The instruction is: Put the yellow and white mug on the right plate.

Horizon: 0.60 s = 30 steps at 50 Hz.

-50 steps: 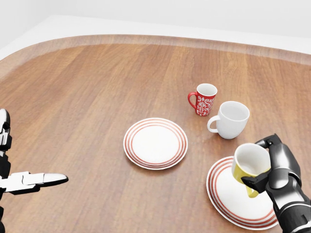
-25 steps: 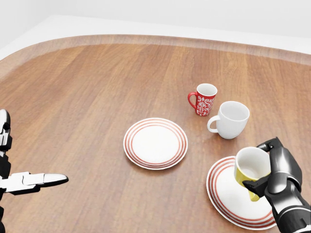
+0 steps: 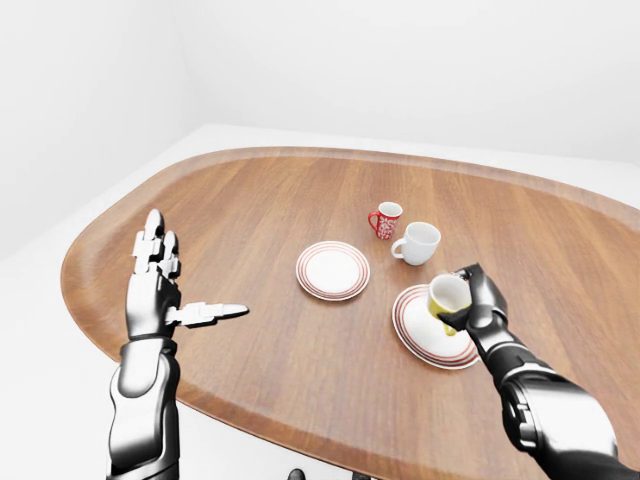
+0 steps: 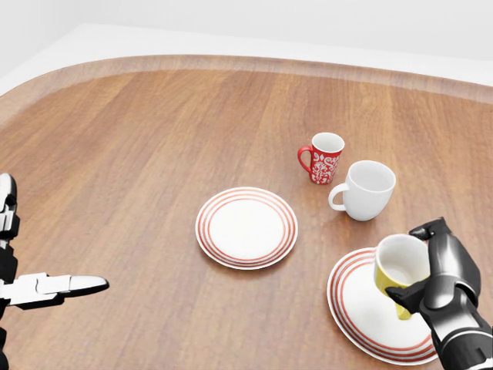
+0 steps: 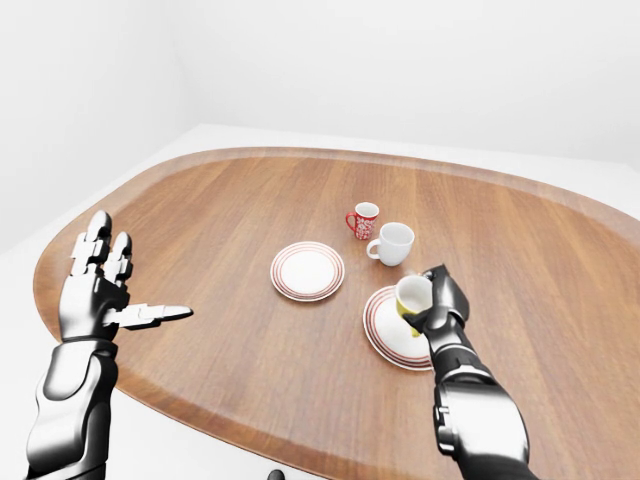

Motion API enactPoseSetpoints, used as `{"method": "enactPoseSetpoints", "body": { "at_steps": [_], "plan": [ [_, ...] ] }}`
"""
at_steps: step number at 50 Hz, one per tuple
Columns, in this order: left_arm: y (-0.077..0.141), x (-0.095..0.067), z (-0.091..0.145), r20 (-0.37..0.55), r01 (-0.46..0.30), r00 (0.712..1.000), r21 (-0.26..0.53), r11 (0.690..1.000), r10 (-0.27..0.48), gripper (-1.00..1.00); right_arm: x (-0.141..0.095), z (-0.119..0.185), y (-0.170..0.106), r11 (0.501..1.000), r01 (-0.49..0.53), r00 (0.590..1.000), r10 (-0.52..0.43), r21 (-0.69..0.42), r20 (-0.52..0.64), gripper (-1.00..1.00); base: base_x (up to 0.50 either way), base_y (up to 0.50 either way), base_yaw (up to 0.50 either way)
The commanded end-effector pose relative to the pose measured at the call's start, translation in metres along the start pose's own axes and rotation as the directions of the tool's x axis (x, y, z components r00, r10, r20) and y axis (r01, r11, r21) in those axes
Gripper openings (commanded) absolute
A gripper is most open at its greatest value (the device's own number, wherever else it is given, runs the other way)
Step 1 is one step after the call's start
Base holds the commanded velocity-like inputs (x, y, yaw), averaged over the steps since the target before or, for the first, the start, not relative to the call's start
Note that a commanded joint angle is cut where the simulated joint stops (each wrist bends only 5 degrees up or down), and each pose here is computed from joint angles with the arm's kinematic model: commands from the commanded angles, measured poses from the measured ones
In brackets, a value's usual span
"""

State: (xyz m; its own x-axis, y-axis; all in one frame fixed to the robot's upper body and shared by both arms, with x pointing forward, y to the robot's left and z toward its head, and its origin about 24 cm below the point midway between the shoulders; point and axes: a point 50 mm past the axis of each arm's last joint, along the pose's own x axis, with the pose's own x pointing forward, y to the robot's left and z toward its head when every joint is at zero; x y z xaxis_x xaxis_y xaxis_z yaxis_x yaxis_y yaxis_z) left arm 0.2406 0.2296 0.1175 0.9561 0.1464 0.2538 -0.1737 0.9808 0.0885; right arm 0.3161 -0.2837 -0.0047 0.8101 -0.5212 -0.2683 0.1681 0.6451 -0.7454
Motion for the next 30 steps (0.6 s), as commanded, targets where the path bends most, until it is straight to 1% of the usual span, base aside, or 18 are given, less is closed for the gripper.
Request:
{"method": "enactPoseSetpoints", "body": {
  "at_steps": [1, 3, 18, 30],
  "plan": [
    [0.0, 0.0, 0.0, 0.0, 0.001, 1.0, 0.0, 1.0, -0.001, 1.0, 0.0, 0.003, 0.001, 1.0, -0.012, 1.0, 0.013, -0.029, 0.019, 1.0, 0.0, 0.0, 0.0],
    [0.0, 0.0, 0.001, 0.005, 0.0, 1.0, 0.0, 1.0, 0.0, 1.0, 0.0, 0.003, 0.001, 0.999, -0.025, 1.0, 0.026, -0.02, 0.017, 1.0, 0.0, 0.0, 0.0],
    [0.0, -0.001, 0.003, 0.014, 0.0, 1.0, 0.0, 1.0, 0.0, 1.0, 0.0, 0.002, 0.001, 0.999, -0.028, 1.0, 0.028, -0.025, 0.014, 1.0, 0.0, 0.0, 0.0],
    [-0.001, -0.001, 0.002, 0.01, 0.003, 1.0, 0.001, 1.0, -0.003, 1.0, 0.005, 0.008, -0.009, 1.0, -0.01, 1.0, 0.01, 0.006, 0.022, 1.0, 0.0, 0.0, 0.0]
  ]
}}
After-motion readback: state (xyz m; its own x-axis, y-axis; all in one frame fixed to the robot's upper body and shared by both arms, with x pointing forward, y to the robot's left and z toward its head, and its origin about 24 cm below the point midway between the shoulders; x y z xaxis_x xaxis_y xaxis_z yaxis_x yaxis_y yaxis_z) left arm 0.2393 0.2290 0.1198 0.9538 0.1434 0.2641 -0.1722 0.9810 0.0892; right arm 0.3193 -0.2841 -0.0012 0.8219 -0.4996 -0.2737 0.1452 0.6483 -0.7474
